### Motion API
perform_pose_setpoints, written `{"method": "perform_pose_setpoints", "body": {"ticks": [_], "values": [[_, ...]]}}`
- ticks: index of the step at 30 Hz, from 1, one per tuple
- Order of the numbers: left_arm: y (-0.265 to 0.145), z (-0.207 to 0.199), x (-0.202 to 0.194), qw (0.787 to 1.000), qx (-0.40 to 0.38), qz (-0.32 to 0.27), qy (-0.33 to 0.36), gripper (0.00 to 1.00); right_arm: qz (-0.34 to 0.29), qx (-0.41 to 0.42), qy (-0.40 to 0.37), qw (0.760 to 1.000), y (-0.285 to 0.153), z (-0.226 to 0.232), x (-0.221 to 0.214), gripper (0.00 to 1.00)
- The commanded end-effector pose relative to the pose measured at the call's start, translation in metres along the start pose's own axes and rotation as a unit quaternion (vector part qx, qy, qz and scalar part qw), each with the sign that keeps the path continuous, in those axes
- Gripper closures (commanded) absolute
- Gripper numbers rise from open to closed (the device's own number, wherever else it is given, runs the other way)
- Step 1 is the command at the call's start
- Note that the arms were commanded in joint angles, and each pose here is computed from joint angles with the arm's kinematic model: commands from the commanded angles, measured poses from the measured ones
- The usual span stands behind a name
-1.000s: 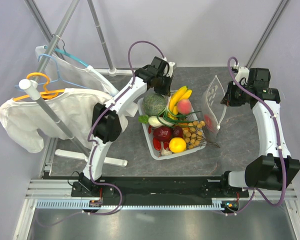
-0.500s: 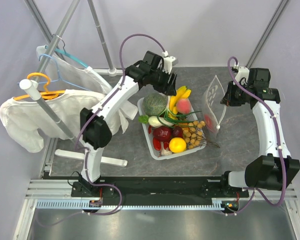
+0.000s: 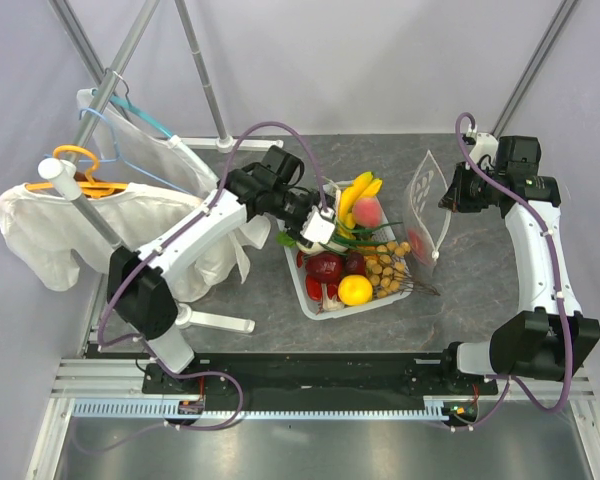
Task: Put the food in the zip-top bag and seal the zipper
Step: Pick up the fake vegetable from the bin.
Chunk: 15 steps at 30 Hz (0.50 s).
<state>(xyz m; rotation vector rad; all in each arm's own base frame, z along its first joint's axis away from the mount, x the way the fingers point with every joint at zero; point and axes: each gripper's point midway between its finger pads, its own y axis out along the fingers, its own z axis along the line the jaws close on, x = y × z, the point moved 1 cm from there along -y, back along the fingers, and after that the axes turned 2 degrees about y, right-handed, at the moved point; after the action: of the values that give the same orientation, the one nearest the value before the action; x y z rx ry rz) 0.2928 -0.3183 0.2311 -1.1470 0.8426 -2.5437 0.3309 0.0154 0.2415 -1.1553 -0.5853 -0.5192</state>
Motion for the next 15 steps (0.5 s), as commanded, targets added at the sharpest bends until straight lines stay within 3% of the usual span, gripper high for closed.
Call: {"method": "perform_pose_setpoints", "body": {"ticks": [1, 9, 15], "values": [[0.025, 0.006, -0.001, 0.982, -0.019, -0.028, 0.184, 0.3, -0.011, 0.008, 0.002, 1.0, -0.002, 0.003, 0.006, 1.0], [0.051, -0.009, -0.013, 0.97, -0.045, -0.014, 0.238, 0.34, -0.01, 0.002, -0.004, 1.0, -0.003, 0.001, 0.007, 1.0], [0.064, -0.014, -0.023, 0.969, -0.061, 0.001, 0.24, 0.34, -0.009, 0.0, -0.005, 1.0, -0.003, 0.0, 0.007, 1.0]]}}
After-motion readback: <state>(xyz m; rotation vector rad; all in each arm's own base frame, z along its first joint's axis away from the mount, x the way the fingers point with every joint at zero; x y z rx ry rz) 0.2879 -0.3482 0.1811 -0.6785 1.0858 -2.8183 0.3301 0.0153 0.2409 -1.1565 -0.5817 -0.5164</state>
